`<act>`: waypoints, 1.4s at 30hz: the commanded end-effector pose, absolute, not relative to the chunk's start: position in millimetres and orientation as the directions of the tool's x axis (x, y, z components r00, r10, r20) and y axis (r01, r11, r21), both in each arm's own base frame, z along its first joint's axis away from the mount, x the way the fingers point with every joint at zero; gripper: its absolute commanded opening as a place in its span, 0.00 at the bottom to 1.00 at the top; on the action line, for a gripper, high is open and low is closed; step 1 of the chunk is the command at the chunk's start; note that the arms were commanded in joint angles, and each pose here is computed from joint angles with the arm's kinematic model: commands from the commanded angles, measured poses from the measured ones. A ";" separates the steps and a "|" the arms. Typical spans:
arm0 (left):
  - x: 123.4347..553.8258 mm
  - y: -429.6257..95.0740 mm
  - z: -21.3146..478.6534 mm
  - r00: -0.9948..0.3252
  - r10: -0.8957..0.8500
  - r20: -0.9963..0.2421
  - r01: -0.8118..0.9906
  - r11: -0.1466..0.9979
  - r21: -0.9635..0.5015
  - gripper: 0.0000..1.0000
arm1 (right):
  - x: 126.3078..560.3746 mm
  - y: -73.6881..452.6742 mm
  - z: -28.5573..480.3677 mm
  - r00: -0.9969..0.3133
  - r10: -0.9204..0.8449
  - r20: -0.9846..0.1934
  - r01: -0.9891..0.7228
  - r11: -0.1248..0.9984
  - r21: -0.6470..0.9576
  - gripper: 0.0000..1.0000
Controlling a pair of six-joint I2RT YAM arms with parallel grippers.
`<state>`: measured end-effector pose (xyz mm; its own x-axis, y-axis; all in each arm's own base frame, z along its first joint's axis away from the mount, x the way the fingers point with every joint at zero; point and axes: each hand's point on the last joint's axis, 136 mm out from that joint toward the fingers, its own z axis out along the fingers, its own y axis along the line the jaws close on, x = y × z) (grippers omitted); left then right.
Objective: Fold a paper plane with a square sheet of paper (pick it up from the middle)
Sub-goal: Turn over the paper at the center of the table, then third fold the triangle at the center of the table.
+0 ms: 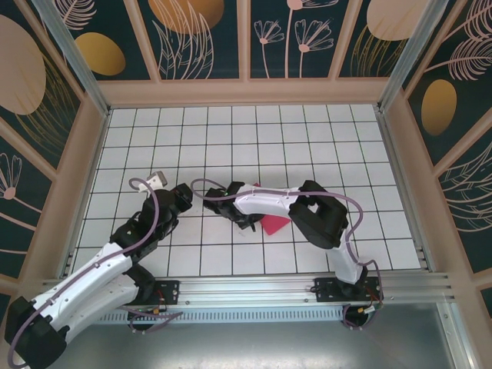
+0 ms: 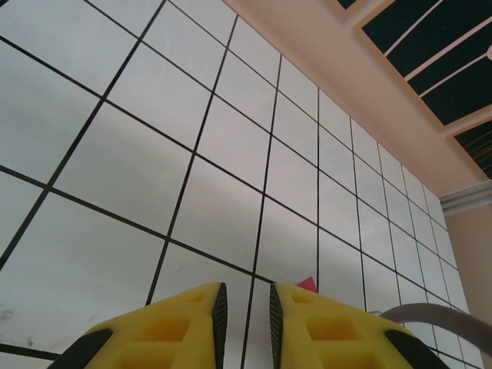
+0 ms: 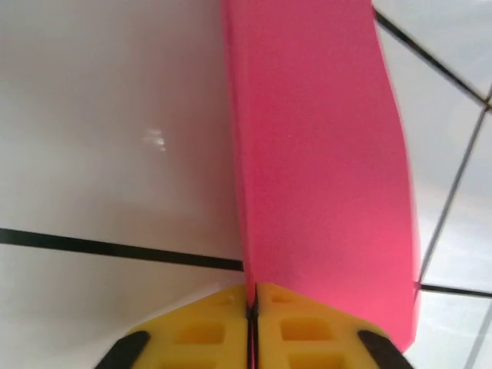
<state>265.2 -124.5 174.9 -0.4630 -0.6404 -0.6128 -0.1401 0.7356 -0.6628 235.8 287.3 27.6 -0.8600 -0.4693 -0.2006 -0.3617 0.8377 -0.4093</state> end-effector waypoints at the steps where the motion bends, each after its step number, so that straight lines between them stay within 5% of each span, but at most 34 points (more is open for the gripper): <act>1: 261.7 -112.7 161.9 -0.458 -0.635 -0.622 -0.191 0.754 -0.629 0.26 | 228.5 318.2 24.7 -0.885 -0.412 -0.214 -0.365 0.903 -0.229 0.27; 5: 264.8 -124.9 161.7 -0.492 -0.612 -0.619 -0.147 0.760 -0.633 0.27 | 222.1 329.2 21.2 -0.897 -0.389 -0.208 -0.372 0.921 -0.120 0.34; 11: 270.7 -154.2 166.1 -0.557 -0.568 -0.606 -0.043 0.748 -0.662 0.27 | 230.1 345.7 84.0 -0.896 -0.258 -0.361 -0.336 0.926 0.173 0.43; 18: 276.1 -231.0 152.2 -0.748 -0.410 -0.522 0.125 0.685 -0.718 0.21 | 249.2 266.6 108.8 -0.899 -0.003 -0.437 -0.180 0.914 0.364 0.44; 24: 267.9 -308.4 113.3 -0.886 -0.193 -0.421 0.186 0.684 -0.705 0.18 | 252.6 214.3 94.7 -0.918 0.142 -0.371 -0.121 0.789 0.603 0.44; 42: 258.3 -352.4 33.7 -0.965 -0.056 -0.256 0.124 0.764 -0.633 0.16 | 263.4 215.0 47.9 -0.961 0.031 -0.273 -0.173 0.704 0.688 0.44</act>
<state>259.8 -346.1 32.3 -0.9603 -0.0712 -0.2696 0.1191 0.7695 -0.6275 253.2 202.8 34.5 -0.9738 0.0788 -0.2134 -0.0821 0.7533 0.6525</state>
